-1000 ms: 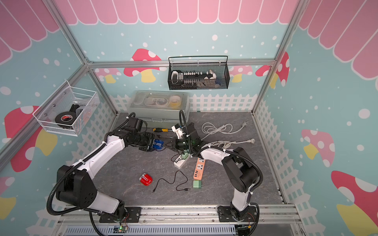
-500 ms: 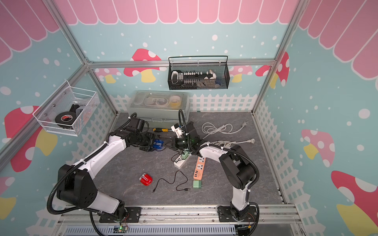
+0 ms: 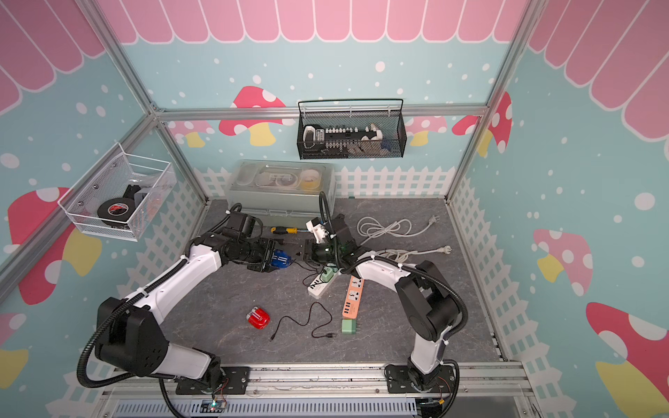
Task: Charge the electric shaver
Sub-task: Insert the charging cable into the electric shaver, then place the electric shaver at the center of the board.
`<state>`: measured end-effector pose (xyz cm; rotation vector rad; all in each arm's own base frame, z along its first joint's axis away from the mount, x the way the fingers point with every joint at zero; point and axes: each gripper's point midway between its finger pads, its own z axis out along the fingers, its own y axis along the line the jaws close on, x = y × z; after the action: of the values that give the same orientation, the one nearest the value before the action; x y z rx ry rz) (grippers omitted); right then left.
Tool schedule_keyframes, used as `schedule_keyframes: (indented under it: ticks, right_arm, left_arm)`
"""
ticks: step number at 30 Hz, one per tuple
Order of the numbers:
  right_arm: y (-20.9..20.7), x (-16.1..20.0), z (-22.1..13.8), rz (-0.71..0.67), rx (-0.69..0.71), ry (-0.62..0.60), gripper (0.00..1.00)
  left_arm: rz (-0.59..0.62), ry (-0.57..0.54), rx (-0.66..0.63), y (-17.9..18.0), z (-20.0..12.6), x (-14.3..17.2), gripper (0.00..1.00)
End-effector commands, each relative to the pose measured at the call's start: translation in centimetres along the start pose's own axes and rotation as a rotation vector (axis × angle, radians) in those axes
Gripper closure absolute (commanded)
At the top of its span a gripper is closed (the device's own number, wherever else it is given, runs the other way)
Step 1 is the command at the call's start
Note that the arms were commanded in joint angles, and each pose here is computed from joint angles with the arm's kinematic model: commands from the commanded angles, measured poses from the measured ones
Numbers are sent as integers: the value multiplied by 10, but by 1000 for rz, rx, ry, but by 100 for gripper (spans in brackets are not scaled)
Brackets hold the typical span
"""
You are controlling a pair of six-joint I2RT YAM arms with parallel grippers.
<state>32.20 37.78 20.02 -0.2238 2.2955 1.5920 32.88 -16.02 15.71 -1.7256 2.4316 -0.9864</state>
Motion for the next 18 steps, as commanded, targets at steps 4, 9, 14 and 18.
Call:
schedule_keyframes:
  ticks: [4, 9, 14, 18]
  right_arm:
    - [20, -10, -62, -90, 117, -69, 36]
    - [0, 9, -91, -158, 312, -9, 38]
    - [-12, 26, -121, -236, 457, 27, 41]
    - [-28, 43, -142, -274, 563, 68, 43]
  left_arm:
    - [-23, -155, -62, 26, -6, -55, 100]
    - [-60, -297, -144, 53, -7, -105, 100]
    - [-73, -349, -250, 70, 10, -137, 100]
    - [-94, -363, -292, 78, 25, -147, 100]
